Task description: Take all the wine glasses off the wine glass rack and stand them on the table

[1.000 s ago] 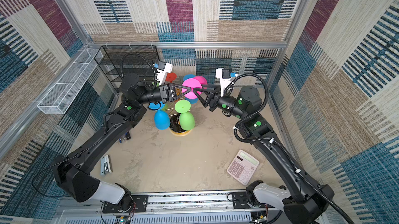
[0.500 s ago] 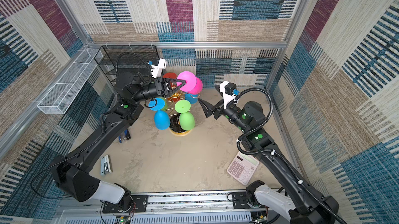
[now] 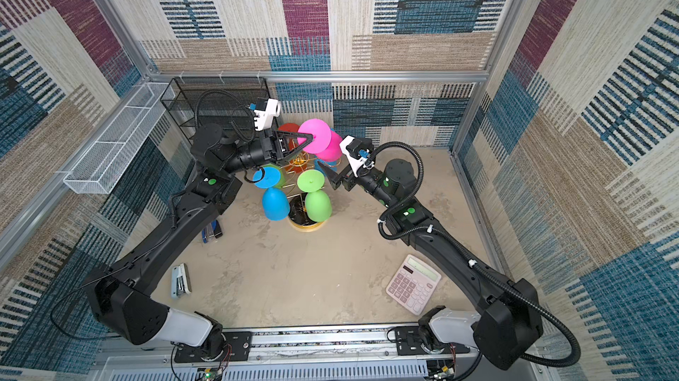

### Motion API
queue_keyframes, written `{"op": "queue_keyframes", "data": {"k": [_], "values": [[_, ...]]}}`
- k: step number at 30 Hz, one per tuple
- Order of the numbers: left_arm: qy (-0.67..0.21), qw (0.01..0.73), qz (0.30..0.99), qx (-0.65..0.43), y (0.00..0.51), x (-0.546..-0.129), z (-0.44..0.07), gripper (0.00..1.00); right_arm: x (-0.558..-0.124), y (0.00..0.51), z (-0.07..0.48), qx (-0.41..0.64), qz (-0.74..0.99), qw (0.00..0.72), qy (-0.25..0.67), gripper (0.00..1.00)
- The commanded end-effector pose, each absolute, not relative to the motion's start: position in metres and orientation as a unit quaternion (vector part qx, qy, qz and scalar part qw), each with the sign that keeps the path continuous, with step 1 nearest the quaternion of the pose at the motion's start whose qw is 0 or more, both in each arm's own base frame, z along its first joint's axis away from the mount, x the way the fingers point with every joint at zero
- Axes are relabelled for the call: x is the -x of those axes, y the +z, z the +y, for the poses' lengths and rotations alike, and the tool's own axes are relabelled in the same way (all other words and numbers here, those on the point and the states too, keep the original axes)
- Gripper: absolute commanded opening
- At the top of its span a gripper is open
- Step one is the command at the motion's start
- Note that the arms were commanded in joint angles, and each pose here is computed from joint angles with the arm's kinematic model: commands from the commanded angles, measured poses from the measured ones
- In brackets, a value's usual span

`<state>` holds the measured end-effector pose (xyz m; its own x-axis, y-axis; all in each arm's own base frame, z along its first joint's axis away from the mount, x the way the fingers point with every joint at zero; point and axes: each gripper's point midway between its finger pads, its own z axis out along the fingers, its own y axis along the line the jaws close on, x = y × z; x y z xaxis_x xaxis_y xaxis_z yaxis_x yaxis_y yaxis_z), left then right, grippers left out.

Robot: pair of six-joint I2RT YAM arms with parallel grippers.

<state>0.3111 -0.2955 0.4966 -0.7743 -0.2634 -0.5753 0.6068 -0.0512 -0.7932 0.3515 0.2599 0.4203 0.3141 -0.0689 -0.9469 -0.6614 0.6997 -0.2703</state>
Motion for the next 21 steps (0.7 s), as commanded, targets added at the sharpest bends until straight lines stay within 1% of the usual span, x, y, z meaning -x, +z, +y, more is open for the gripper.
{"op": "queue_keyframes", "data": {"k": [1, 9, 15, 21], "values": [[-0.72, 0.307, 0.603, -0.153, 0.506, -0.302, -0.293, 0.0, -0.355, 0.441, 0.261, 0.323, 0.519, 0.769, 0.188, 0.99], [-0.727, 0.302, 0.598, -0.15, 0.506, -0.301, -0.291, 0.0, -0.367, 0.441, 0.273, 0.329, 0.516, 0.767, 0.194, 0.99], [-0.732, 0.299, 0.594, -0.148, 0.507, -0.301, -0.289, 0.0, -0.373, 0.433, 0.282, 0.333, 0.524, 0.756, 0.205, 1.0], [-0.735, 0.297, 0.592, -0.145, 0.507, -0.302, -0.287, 0.0, -0.375, 0.427, 0.288, 0.335, 0.531, 0.749, 0.211, 0.93]]}}
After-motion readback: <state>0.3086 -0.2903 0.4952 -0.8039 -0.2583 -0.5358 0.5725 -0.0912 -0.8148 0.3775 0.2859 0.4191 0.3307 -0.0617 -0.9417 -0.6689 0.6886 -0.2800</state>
